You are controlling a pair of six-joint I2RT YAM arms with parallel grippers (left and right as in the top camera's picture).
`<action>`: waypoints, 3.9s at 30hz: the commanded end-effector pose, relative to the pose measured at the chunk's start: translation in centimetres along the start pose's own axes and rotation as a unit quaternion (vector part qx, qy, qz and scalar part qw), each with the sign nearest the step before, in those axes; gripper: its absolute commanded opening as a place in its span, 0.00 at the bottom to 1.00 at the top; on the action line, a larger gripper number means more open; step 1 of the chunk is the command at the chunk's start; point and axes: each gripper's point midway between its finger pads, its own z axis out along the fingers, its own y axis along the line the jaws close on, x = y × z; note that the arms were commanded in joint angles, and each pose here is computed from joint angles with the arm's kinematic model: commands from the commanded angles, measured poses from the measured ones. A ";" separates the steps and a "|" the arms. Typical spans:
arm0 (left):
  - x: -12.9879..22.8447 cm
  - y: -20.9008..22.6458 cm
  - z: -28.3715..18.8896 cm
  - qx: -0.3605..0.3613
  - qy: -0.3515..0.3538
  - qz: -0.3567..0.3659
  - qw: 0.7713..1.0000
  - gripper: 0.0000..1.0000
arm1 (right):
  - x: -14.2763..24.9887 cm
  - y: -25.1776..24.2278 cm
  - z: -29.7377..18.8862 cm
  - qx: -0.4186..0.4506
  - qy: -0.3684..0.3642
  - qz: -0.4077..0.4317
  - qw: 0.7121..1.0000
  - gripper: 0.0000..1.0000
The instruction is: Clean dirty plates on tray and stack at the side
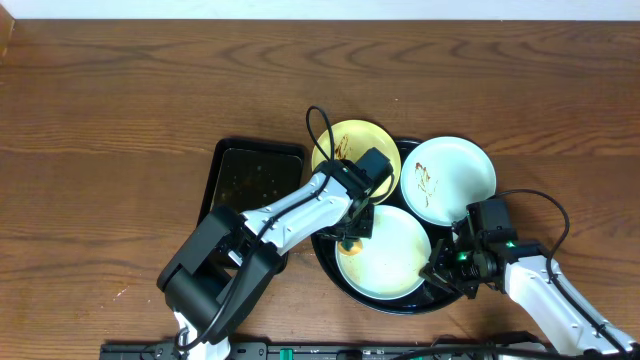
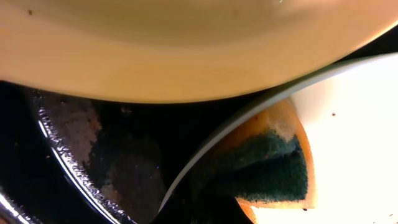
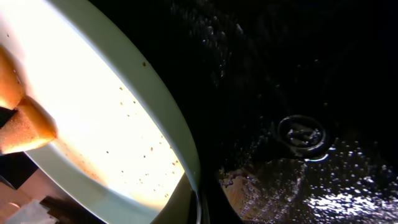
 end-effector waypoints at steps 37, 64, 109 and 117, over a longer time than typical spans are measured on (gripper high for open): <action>-3.2 11.1 -12.6 -0.169 -0.143 -0.046 0.974 0.07 | -2.4 0.9 -1.6 0.025 -0.047 -0.023 0.998 0.01; -2.7 11.6 -12.2 -0.141 -0.112 -0.057 0.982 0.07 | -4.6 4.5 -12.4 0.212 -0.138 -0.184 0.950 0.02; -1.7 21.7 -6.2 -0.078 -0.051 -0.208 0.974 0.07 | -12.2 8.4 -24.3 0.454 -0.433 -0.157 0.763 0.02; -2.1 21.2 -6.1 -0.064 -0.057 -0.198 0.976 0.07 | -10.8 12.6 -24.5 0.489 -0.484 -0.248 0.682 0.01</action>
